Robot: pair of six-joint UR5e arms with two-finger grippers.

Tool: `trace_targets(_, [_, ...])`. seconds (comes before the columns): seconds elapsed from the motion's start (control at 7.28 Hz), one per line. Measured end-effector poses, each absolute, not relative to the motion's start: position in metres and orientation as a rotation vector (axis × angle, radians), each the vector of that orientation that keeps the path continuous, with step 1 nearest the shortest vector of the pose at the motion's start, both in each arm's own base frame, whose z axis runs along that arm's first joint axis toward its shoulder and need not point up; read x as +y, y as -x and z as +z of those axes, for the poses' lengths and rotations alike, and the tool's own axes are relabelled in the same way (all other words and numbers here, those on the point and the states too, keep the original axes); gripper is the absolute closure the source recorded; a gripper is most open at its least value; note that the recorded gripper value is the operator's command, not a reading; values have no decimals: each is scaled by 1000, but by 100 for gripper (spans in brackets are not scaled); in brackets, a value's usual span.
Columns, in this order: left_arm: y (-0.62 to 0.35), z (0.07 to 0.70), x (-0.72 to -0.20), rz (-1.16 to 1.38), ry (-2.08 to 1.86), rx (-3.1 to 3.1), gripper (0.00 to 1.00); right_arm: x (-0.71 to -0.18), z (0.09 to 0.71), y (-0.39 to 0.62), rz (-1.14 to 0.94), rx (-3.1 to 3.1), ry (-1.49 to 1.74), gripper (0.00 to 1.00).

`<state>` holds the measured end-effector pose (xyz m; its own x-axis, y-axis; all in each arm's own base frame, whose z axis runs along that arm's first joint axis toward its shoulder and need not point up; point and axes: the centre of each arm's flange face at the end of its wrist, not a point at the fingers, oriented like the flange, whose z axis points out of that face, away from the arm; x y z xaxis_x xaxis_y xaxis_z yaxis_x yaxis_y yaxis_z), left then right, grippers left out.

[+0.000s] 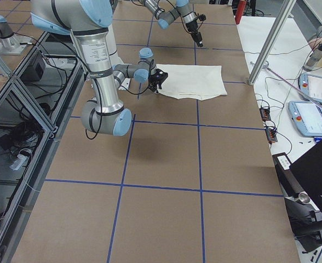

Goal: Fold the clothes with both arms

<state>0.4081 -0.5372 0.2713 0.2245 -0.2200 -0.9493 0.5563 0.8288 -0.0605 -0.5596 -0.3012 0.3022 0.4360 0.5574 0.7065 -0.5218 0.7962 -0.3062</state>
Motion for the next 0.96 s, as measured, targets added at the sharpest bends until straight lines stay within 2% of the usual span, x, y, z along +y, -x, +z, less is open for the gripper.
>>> trace_targets(0.69, [-406,278,-532,-555,-309,1232,46,-301,295,555,675,-913,29,100])
trace_targets(0.96, [-421,271,-501,-609,-226,1277,45,-299,284,543,672,-942,31,100])
